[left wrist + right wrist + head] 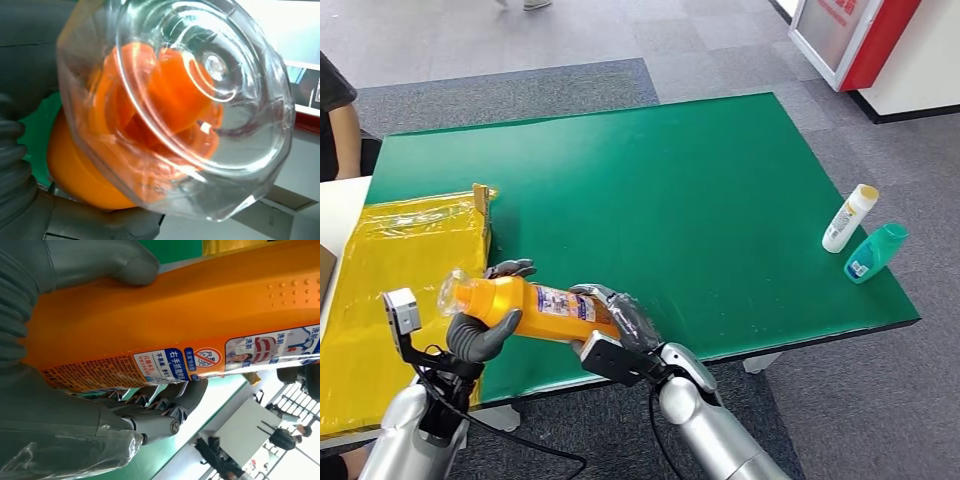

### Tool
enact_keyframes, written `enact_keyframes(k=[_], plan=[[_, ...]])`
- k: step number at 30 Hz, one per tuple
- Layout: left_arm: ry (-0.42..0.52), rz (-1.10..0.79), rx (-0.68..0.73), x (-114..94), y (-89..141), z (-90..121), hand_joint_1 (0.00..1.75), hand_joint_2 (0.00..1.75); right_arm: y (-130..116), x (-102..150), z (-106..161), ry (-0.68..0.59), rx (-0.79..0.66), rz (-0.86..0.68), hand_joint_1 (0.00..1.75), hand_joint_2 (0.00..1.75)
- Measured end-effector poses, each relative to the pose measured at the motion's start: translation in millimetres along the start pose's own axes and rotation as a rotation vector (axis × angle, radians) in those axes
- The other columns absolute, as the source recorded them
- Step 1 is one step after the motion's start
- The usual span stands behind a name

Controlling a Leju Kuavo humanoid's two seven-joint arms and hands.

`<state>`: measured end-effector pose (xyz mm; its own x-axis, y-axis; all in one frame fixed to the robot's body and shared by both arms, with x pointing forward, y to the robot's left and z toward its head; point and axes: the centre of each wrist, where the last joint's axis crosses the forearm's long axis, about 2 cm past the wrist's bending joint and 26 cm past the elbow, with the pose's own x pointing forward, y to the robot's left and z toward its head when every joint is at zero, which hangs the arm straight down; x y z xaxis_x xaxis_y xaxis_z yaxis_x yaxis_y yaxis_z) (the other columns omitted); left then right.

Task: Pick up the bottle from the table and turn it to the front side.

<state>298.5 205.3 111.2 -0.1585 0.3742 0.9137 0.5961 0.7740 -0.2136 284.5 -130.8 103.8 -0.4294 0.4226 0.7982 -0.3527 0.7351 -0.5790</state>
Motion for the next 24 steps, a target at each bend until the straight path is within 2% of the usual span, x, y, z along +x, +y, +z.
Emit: enact_keyframes(k=[8,9,12,13,16,19,24], plan=[[-0.026,0.010,-0.022,-0.5,-0.9,1.5,1.75,1.75,-1.3,-0.8,0.3,-0.006,-0.016,0.006,1.75,1.75],[-0.030,0.012,-0.024,-0.3,-0.9,1.9,1.75,1.75,-1.5,-0.6,0.3,-0.009,-0.017,0.006,1.59,1.75],[-0.043,0.016,-0.028,1.5,-0.7,2.9,1.75,1.75,-2.2,0.5,0.3,-0.016,-0.022,0.004,0.28,1.75],[-0.049,0.014,-0.027,2.6,-0.9,3.3,1.75,1.75,-2.4,1.1,0.4,-0.020,-0.026,0.000,0.00,1.75],[-0.059,-0.043,-0.011,7.6,-0.1,8.4,1.75,1.75,-4.8,3.7,0.2,-0.038,-0.050,-0.038,0.00,1.75],[-0.042,-0.203,0.023,21.7,7.9,17.5,1.75,1.75,-12.0,4.8,0.5,-0.045,-0.102,-0.106,0.00,1.75],[0.069,-0.612,0.089,73.0,46.8,20.5,1.75,1.75,-27.4,-4.1,11.6,-0.019,-0.201,-0.197,0.00,1.75]])
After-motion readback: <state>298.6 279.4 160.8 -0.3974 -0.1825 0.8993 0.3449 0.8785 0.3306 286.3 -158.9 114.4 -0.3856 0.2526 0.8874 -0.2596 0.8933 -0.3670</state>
